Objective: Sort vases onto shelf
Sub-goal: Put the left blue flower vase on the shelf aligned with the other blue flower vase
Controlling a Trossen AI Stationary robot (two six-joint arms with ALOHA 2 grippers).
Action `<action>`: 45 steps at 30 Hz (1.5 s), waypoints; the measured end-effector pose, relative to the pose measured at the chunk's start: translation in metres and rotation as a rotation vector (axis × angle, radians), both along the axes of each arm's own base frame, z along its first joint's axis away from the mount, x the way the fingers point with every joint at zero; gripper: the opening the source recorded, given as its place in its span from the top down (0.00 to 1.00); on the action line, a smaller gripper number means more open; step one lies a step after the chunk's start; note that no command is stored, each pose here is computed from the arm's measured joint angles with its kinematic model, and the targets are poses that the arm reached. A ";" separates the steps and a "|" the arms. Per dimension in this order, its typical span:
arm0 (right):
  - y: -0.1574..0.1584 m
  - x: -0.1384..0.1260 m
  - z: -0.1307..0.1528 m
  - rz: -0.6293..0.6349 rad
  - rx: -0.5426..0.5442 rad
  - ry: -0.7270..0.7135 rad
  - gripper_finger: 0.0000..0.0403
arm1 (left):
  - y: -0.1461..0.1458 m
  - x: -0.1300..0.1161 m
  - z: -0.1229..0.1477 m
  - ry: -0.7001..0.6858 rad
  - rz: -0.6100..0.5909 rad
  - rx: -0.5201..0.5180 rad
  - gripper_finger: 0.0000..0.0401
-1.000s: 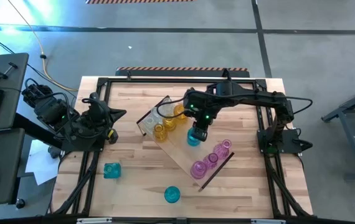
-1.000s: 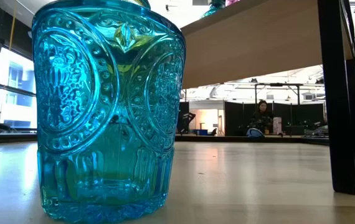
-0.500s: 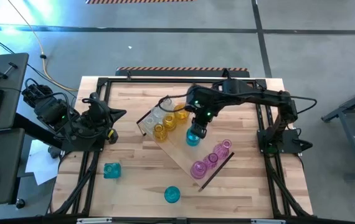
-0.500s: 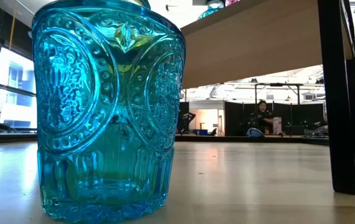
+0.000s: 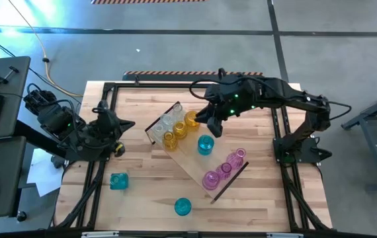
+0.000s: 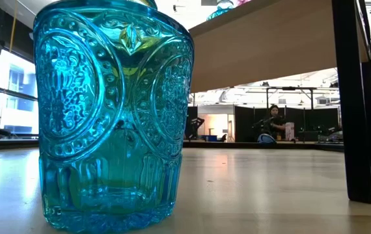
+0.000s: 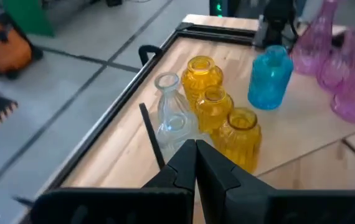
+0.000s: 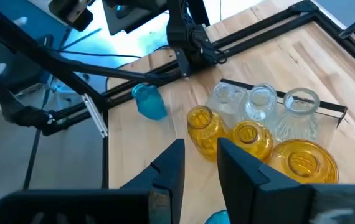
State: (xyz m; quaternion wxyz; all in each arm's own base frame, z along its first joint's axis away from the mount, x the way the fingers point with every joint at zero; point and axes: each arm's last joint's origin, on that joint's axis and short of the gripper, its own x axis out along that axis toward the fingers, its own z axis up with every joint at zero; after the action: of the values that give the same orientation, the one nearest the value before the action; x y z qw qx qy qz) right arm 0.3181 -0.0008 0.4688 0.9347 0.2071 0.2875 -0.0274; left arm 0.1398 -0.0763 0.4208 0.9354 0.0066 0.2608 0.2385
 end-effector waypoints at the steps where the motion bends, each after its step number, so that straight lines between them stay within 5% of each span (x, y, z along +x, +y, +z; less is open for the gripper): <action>1: 0.000 0.000 0.000 0.003 0.002 0.000 0.81 | -0.001 0.001 -0.001 0.015 -0.014 0.016 1.00; 7: 0.002 0.002 -0.002 -0.026 0.063 0.011 0.81 | -0.005 0.001 -0.005 0.164 -0.189 -0.034 1.00; 12: 0.016 0.002 -0.002 0.011 0.049 0.012 0.81 | -0.009 -0.005 -0.011 0.314 -0.299 -0.186 1.00; 20: 0.043 0.000 -0.003 0.093 -0.038 0.008 0.81 | -0.019 -0.010 -0.042 0.542 -0.288 -0.381 0.97; 29: 0.069 -0.033 0.003 0.073 -0.163 0.062 0.81 | -0.027 -0.015 -0.107 0.733 -0.079 -0.474 0.65; 36: 0.082 -0.065 0.021 0.065 -0.160 -0.001 0.81 | -0.044 -0.008 -0.129 0.678 -0.101 -0.622 0.37; 45: 0.098 -0.080 0.021 0.093 -0.219 0.004 0.81 | -0.059 -0.015 -0.154 0.807 -0.090 -0.689 0.31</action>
State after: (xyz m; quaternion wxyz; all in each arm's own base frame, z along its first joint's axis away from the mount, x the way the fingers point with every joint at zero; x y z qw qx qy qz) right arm 0.2384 0.0974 0.4902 0.9514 0.0904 0.2939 -0.0157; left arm 0.1246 -0.1349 0.2668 0.7179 -0.1987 0.6627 0.0774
